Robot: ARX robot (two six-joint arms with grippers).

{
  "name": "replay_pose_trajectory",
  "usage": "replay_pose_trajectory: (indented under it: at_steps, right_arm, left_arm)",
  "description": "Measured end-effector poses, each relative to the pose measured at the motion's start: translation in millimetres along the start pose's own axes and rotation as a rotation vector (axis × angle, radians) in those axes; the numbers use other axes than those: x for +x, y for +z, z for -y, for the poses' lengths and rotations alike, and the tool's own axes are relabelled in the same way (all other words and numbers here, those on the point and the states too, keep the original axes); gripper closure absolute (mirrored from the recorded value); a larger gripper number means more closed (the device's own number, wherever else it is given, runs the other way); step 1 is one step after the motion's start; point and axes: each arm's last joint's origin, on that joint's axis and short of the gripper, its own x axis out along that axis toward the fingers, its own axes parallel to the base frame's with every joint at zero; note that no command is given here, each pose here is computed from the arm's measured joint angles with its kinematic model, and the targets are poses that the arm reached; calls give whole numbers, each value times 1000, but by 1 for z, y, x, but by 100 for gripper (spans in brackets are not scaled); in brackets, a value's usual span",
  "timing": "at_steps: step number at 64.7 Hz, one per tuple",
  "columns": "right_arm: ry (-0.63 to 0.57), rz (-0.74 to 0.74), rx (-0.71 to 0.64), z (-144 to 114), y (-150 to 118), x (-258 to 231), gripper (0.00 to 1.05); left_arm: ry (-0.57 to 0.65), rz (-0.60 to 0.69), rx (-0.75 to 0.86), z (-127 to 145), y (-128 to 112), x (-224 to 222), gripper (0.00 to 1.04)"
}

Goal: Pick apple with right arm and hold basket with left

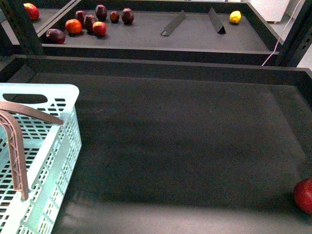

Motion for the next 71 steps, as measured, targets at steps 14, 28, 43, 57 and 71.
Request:
replay_pose_trajectory:
  at_steps: [14, 28, 43, 57, 71]
  right_arm:
    - [0, 0, 0, 0, 0, 0, 9]
    - [0, 0, 0, 0, 0, 0, 9]
    - [0, 0, 0, 0, 0, 0, 9]
    - [0, 0, 0, 0, 0, 0, 9]
    - [0, 0, 0, 0, 0, 0, 9]
  left_arm:
    - [0, 0, 0, 0, 0, 0, 7]
    - [0, 0, 0, 0, 0, 0, 7]
    - [0, 0, 0, 0, 0, 0, 7]
    - [0, 0, 0, 0, 0, 0, 7]
    - [-16, -418, -599, 1, -10, 11, 7]
